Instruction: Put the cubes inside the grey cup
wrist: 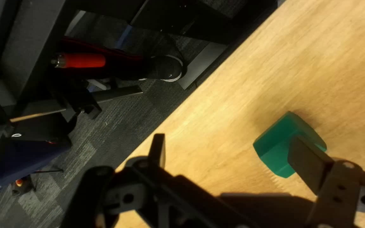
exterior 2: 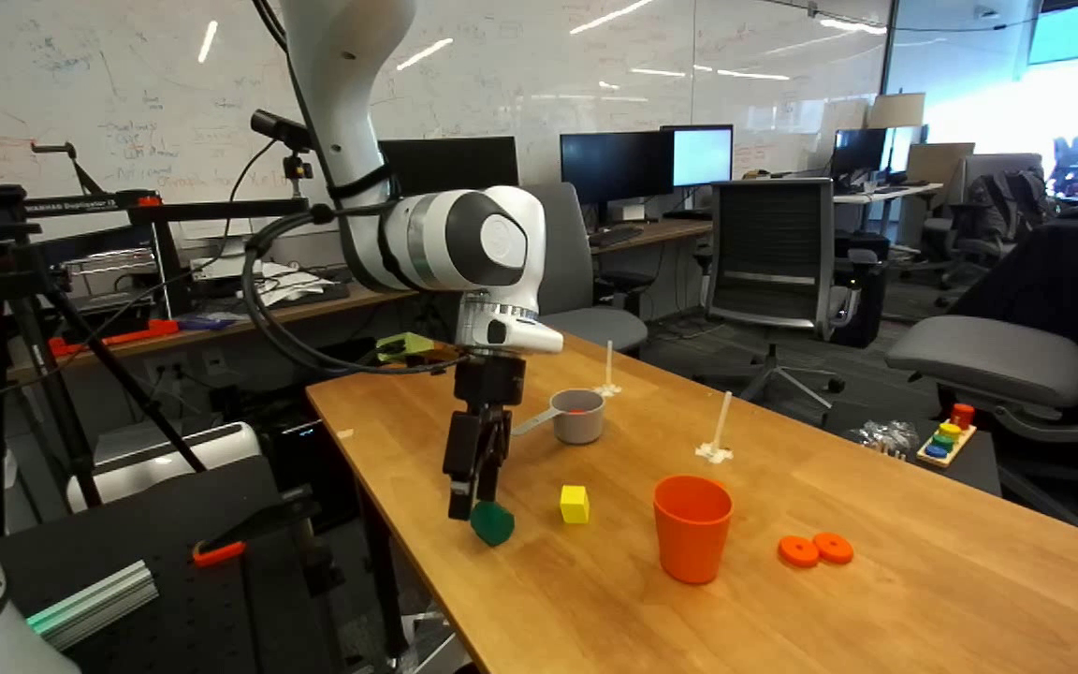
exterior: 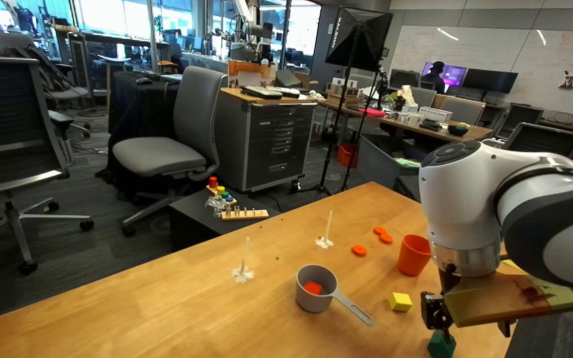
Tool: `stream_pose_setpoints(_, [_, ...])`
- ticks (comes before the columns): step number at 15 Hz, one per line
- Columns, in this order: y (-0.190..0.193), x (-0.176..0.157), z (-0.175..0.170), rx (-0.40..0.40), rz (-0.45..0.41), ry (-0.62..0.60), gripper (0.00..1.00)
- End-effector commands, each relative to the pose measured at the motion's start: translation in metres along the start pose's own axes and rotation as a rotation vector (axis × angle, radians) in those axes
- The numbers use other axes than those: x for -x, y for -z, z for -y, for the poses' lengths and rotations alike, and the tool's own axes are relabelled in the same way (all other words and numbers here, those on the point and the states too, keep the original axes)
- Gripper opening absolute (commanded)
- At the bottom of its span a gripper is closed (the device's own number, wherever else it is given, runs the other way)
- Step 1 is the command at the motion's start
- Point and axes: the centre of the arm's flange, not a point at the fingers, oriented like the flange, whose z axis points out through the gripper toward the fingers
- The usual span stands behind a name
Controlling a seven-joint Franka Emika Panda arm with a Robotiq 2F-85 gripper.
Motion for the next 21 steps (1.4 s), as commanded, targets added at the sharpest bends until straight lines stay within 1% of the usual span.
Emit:
stream_pose_setpoints(1, [-0.011, 0.009, -0.003, 0.000, -0.038, -0.005, 1.00])
stream_pose_setpoints(6, [-0.019, 0.010, 0.007, 0.003, -0.092, 0.031, 1.00])
stream_pose_setpoints(12, [-0.019, 0.009, 0.016, 0.005, -0.127, 0.056, 1.00])
stream_pose_setpoints(17, [-0.013, 0.003, 0.030, -0.005, -0.160, 0.073, 1.00])
stream_pose_setpoints(21, [0.006, -0.010, 0.048, -0.035, -0.196, 0.066, 1.00])
